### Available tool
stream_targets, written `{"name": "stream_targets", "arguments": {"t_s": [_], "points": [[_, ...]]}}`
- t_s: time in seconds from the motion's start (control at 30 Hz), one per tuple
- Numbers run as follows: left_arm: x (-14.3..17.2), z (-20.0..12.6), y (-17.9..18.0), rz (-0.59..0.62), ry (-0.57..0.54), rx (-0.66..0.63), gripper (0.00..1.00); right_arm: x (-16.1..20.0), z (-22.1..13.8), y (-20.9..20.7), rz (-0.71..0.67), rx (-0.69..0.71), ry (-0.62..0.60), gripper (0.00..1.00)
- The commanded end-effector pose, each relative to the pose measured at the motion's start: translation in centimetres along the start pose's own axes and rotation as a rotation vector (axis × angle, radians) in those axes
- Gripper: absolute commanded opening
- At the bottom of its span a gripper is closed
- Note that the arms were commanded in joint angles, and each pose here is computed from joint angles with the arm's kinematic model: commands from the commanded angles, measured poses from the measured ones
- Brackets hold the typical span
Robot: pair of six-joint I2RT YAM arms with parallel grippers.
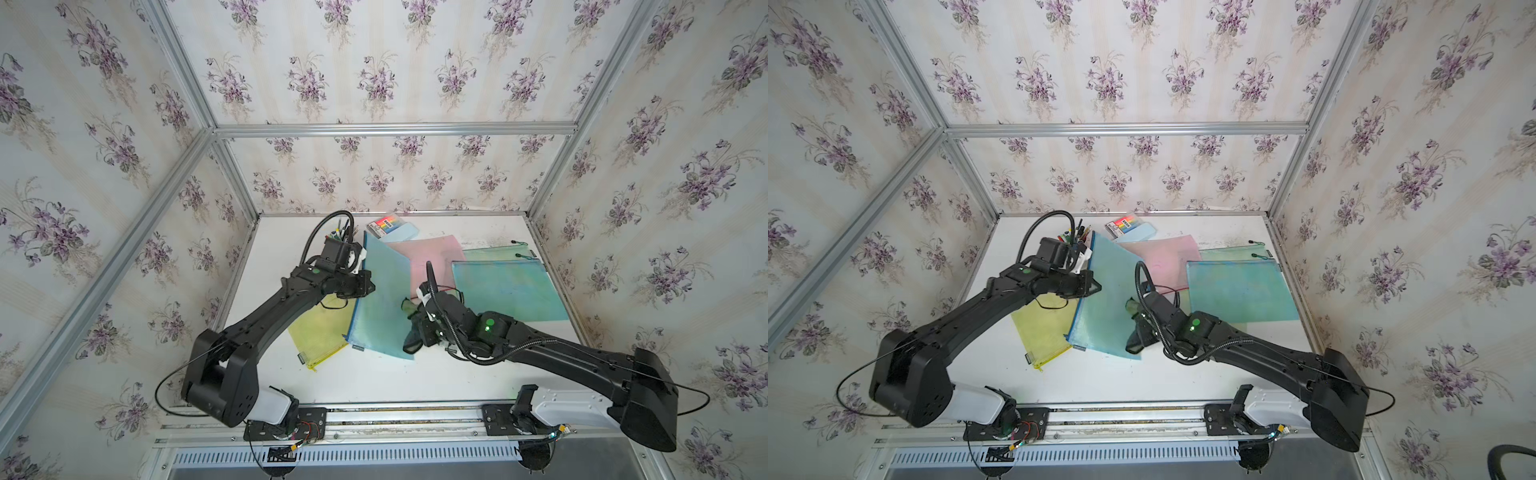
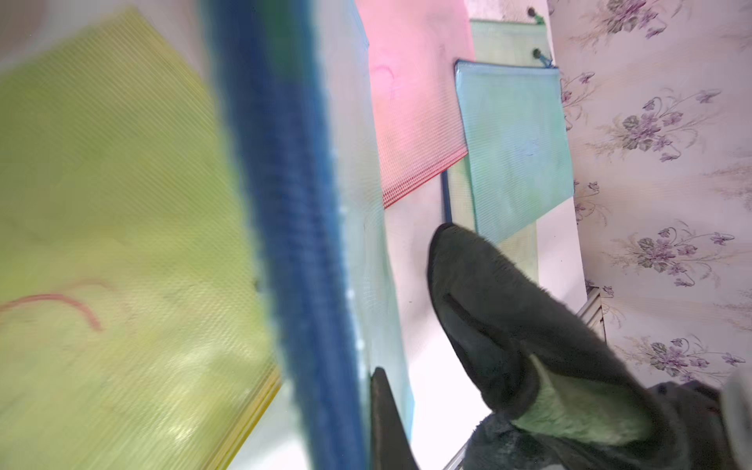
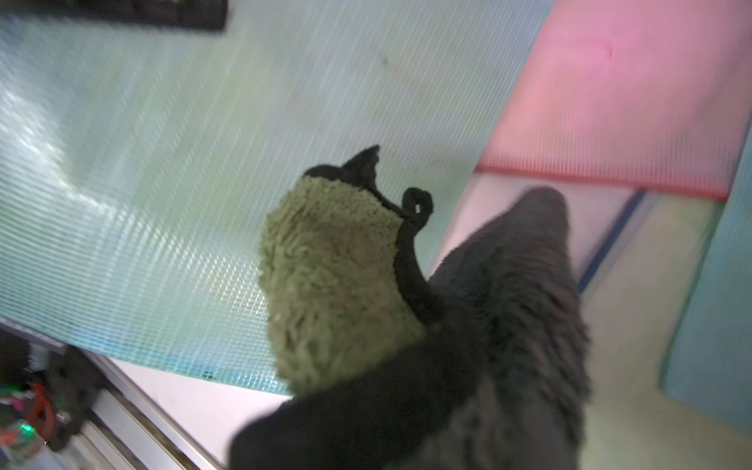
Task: Wipe the document bag
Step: Pick up the document bag from the center of the board, then place the document bag at the corner of the board.
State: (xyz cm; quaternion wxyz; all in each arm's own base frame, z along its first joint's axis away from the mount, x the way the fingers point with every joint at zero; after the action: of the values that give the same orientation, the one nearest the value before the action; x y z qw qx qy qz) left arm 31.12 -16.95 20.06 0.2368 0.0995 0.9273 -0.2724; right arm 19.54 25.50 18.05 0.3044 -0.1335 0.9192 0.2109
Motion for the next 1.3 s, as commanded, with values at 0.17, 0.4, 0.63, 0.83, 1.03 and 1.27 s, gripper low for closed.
{"name": "stream_targets", "arguments": {"t_s": [0.17,0.4,0.63,0.83,1.03,1.27], "points": [[-3.0,-9.4,7.5,0.010,0.123,-0.410,0.00,-4.6,4.1,2.5,-0.155,-0.011,-0.012,0.13],[-7.9,-14.9,11.0,-0.001,-0.026,-0.516,0.01,-8.5,6.5,2.6,-0.131,-0.089,0.000,0.14],[-10.9,-12.7,20.8,-0.081,0.064,-0.668,0.01,-12.4,9.0,-0.1,-0.098,-0.059,0.039,0.14],[-14.2,-8.8,28.3,-0.116,0.059,-0.723,0.01,-15.3,9.5,-1.8,-0.061,-0.003,0.028,0.14],[-14.8,-6.0,34.9,-0.181,0.069,-0.696,0.01,-15.6,11.0,-2.3,-0.004,0.035,0.060,0.14],[-14.7,-3.1,37.3,-0.111,0.081,-0.672,0.43,-16.1,11.6,-2.6,0.026,0.081,0.077,0.14]]}}
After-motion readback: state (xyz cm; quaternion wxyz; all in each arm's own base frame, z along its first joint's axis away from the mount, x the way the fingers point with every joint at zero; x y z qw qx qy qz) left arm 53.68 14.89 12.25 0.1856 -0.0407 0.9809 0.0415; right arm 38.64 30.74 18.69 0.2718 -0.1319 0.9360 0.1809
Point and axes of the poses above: each gripper's point midway between its finger pads, its own z axis out along the fingers, its own y axis along the line the jaws close on, x = y × z, the point moved 4 cm from there along -z, back along the fingers, and after that the axes turned 8 degrees about z, right-handed, at the moved point
